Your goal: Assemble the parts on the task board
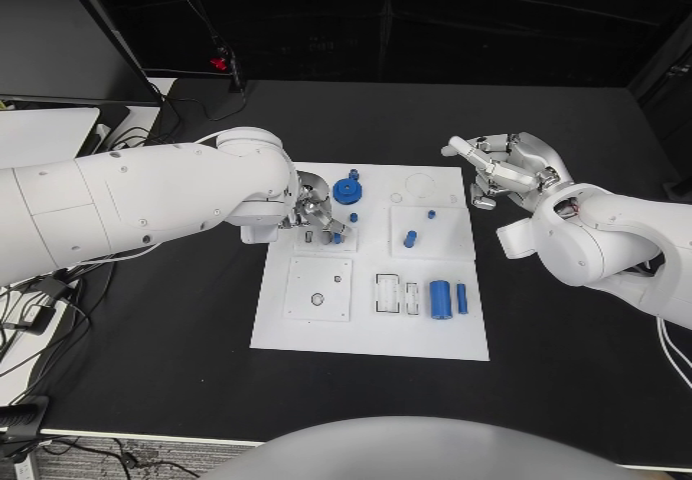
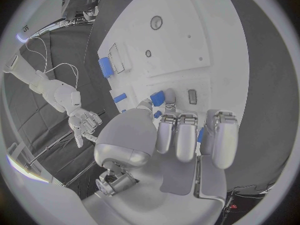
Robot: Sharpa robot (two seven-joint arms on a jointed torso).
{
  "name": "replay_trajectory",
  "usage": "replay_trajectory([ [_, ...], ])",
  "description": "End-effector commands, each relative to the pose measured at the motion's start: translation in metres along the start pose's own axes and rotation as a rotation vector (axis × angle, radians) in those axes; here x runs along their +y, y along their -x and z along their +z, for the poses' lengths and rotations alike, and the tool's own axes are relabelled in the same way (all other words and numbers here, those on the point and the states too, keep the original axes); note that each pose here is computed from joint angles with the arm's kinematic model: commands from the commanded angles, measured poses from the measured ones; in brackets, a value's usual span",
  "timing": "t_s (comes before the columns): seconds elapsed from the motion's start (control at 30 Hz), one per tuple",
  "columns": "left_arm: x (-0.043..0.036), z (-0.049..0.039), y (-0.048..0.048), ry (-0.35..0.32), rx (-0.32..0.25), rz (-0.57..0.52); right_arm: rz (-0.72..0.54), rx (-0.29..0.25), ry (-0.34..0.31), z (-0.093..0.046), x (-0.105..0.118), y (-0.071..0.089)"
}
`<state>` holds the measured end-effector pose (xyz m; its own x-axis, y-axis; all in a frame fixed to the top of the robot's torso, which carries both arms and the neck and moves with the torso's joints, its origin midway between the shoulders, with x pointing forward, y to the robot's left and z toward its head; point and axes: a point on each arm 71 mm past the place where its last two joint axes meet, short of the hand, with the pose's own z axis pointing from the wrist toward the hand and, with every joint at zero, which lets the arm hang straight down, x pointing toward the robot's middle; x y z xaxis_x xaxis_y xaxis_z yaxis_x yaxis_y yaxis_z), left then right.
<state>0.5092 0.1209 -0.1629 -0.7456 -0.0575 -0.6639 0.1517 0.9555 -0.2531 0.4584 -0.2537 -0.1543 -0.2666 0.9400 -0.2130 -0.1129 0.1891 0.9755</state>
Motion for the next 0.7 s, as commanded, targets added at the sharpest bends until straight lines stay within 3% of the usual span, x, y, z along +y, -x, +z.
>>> replay_trajectory([
  [0.03, -0.0015, 0.0000, -0.0007, -0.011, 0.014, 0.006, 0.001, -0.004, -0.004, 0.0002, 0.0000, 0.0006],
  [0.7, -0.0051, 0.0019, -0.0019, -0.023, 0.017, 0.008, -0.002, -0.012, -0.023, 0.0004, -0.0023, 0.0024],
])
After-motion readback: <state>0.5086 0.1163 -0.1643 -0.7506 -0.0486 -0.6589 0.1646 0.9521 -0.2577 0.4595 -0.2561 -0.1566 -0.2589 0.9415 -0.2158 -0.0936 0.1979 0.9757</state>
